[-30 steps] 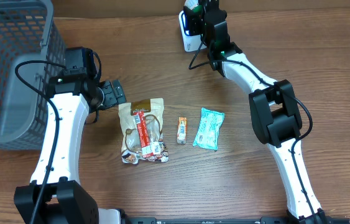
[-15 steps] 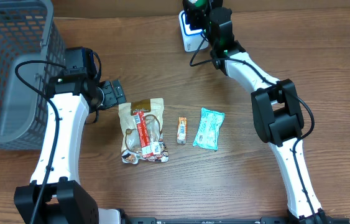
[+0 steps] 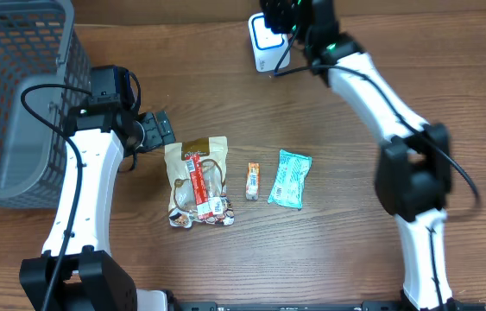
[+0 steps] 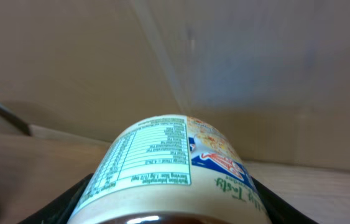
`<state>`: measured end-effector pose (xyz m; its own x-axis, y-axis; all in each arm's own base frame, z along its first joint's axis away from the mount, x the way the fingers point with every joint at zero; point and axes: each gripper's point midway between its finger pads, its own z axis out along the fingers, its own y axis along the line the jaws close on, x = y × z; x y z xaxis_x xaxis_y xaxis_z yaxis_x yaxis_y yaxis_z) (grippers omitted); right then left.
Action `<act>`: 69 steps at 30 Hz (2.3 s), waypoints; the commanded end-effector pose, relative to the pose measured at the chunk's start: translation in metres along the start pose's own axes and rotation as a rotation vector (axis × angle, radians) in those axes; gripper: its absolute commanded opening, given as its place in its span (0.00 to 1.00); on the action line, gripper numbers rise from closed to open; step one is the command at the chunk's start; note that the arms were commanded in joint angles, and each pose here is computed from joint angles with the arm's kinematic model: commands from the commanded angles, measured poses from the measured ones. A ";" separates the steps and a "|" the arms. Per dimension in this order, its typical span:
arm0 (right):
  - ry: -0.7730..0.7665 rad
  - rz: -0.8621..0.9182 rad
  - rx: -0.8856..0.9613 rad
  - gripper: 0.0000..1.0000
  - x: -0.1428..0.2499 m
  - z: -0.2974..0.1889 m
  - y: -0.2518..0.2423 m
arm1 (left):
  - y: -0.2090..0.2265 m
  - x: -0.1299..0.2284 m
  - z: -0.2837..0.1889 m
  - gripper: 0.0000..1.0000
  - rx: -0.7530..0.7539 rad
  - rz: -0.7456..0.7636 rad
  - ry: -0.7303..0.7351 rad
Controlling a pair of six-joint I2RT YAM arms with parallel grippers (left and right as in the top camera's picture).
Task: Scan the item barcode
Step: 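Carry the jar right and lower it onto the table, then open the right gripper and lift it off the jar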
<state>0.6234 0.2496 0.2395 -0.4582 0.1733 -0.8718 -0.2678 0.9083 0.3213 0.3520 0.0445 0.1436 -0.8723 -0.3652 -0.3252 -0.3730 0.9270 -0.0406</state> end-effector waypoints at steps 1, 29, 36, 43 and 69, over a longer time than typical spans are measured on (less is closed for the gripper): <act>-0.102 0.012 -0.004 0.04 -0.093 -0.100 0.016 | -0.001 -0.006 -0.004 1.00 0.001 0.008 -0.022; 0.943 0.510 0.675 0.17 0.214 -0.262 -0.244 | -0.001 -0.006 -0.004 1.00 0.001 0.008 -0.022; 0.931 0.508 0.742 0.24 0.243 -0.266 -0.268 | -0.001 -0.006 -0.004 1.00 0.001 0.008 -0.022; 0.922 0.506 0.741 0.99 0.247 -0.263 -0.270 | -0.001 -0.006 -0.004 1.00 0.001 0.008 -0.022; 0.858 0.521 0.346 1.00 0.135 -0.249 -0.136 | -0.001 -0.006 -0.004 1.00 0.001 0.008 -0.022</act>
<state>0.3921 0.0211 0.1803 -0.9008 0.4162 -0.1236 0.3754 0.8897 0.2598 0.3521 0.0446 0.1436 -0.8722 -0.3652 -0.3255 -0.3729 0.9270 -0.0407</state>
